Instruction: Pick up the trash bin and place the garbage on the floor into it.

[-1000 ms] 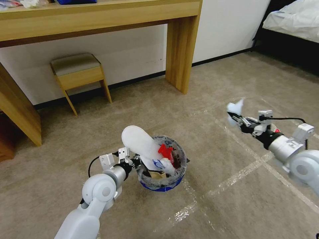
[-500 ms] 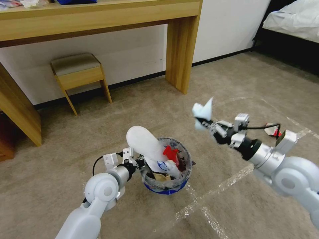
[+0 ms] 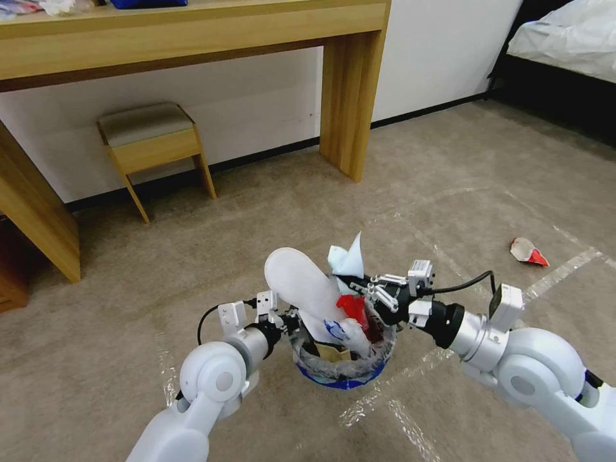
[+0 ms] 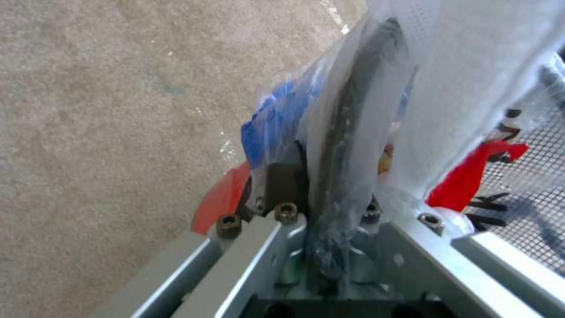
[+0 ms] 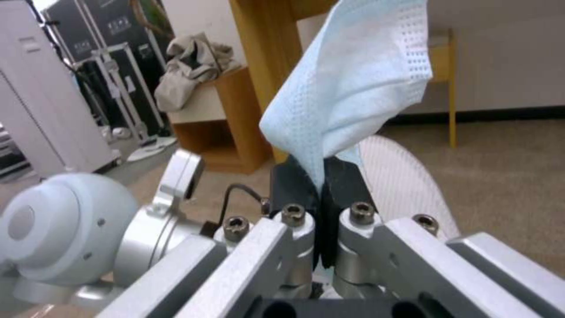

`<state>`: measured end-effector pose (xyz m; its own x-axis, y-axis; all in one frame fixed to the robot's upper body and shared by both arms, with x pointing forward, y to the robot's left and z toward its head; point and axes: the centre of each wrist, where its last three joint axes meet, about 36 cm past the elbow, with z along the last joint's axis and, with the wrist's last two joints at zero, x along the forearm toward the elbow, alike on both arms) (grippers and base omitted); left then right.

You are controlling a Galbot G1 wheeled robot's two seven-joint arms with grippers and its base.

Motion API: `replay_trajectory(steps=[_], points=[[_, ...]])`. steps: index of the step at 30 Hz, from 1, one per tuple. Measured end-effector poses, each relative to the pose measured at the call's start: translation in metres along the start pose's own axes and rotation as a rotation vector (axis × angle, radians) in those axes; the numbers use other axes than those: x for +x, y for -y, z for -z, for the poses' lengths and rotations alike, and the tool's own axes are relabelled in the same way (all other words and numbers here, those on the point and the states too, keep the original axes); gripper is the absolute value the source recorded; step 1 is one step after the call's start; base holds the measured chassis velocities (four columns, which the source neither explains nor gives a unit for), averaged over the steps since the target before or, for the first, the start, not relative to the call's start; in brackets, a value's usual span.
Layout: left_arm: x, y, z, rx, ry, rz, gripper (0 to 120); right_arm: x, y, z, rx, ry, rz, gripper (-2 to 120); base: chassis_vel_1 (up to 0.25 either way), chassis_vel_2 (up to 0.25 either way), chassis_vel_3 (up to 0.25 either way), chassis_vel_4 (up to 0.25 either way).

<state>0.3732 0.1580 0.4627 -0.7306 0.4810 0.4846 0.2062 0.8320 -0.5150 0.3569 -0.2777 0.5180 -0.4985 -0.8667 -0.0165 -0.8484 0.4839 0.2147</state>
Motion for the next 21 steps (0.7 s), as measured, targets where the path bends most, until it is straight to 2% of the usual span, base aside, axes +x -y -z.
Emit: replay_trajectory(steps=[13,21], points=[[0.003,0.019,-0.007,0.02,-0.003,-0.032,1,0.0,0.006,-0.02,-0.006,-0.035,-0.006,0,0.0,0.0,0.0,0.0],[0.003,0.02,-0.008,0.026,-0.006,-0.031,1,0.002,0.012,-0.028,0.003,-0.053,-0.02,1,0.0,0.0,0.0,0.0]])
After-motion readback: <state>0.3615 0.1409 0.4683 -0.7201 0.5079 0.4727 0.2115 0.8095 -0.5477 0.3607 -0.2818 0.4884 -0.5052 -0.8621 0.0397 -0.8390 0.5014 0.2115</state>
